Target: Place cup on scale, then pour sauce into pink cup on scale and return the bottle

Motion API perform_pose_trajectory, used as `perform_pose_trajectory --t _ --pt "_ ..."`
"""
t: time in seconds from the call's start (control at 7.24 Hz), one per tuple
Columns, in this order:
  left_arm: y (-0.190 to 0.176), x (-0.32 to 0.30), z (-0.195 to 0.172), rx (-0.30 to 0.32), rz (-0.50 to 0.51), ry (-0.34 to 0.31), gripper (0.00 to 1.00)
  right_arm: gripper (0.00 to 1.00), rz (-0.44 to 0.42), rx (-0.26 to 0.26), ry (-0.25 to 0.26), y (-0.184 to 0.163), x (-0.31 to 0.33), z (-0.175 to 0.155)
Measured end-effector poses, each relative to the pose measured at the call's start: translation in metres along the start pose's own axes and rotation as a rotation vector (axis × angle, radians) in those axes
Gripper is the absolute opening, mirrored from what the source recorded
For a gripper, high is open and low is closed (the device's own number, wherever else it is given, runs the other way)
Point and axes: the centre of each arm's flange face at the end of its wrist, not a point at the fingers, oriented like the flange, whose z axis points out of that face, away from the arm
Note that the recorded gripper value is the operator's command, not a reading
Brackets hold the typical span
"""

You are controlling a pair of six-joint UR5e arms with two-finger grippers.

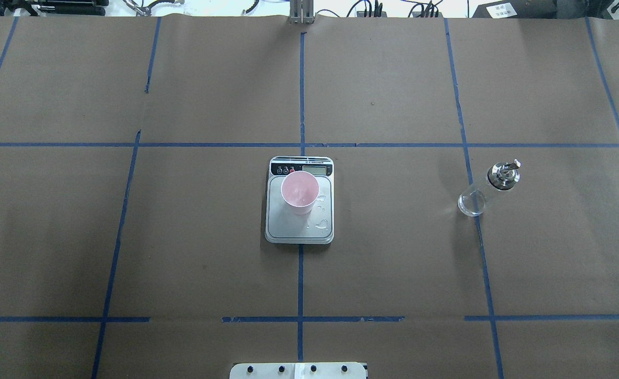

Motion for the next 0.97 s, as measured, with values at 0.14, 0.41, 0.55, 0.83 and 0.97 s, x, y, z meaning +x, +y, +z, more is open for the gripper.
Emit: perform_pose_trajectory --t 0.14,0.41,0.55,0.83,0.97 --pt "0.0 0.0 0.0 0.001 0.001 -0.001 1.0 1.0 -0.001 0.001 0.002 0.0 0.0 -0.001" --pt "0.0 0.0 -0.001 0.001 0.001 -0.002 1.0 1.0 -0.004 0.003 0.002 -0.001 -0.001 -0.001" --pt "0.0 0.001 -0.001 0.002 0.002 -0.002 1.0 1.0 -0.005 0.003 0.001 -0.001 -0.002 -0.001" --pt "-0.003 0.003 -0.003 0.006 0.005 -0.001 1.0 1.0 -0.013 0.014 0.0 -0.005 -0.006 -0.007" --pt "-0.002 0.003 -0.003 0.006 0.004 -0.001 1.0 1.0 -0.016 0.017 0.0 -0.009 -0.008 -0.011"
